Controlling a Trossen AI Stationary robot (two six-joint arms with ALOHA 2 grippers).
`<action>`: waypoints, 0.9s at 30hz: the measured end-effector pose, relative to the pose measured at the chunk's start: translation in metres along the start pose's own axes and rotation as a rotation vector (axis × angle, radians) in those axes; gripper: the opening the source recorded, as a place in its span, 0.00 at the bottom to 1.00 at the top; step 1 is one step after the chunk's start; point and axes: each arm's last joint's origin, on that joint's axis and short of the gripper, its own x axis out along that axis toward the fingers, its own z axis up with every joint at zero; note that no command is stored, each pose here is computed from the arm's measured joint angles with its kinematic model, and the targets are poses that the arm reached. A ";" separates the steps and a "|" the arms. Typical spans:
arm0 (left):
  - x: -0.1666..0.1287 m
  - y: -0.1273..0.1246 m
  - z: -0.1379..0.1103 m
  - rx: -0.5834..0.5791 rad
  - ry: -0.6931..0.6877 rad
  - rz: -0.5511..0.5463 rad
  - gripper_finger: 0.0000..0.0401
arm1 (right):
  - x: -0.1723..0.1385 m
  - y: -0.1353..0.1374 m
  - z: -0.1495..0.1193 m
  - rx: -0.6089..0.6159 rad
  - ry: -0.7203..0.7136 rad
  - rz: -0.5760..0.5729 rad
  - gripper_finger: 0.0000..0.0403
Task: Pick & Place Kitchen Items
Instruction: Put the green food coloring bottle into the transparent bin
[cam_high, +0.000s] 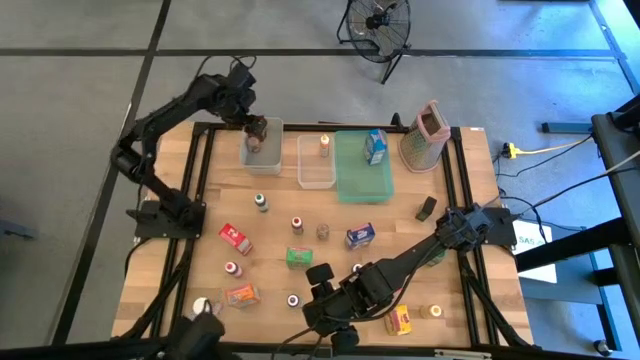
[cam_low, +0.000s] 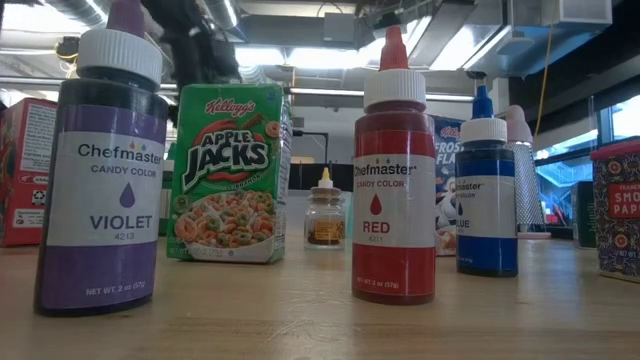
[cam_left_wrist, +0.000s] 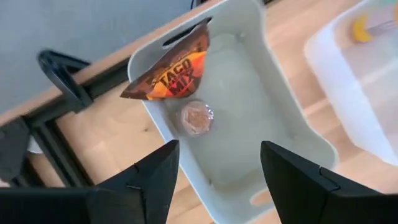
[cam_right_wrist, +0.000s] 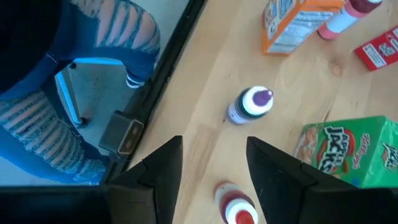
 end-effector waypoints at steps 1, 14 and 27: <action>-0.008 -0.001 -0.003 0.013 -0.019 -0.002 0.55 | 0.000 0.000 0.000 0.008 -0.004 0.003 0.44; -0.092 -0.020 -0.065 0.201 -0.162 -0.067 0.55 | -0.001 0.002 0.001 0.087 -0.024 -0.066 0.44; -0.150 -0.027 -0.132 0.343 -0.342 -0.197 0.54 | -0.002 0.006 0.004 0.264 -0.105 -0.186 0.44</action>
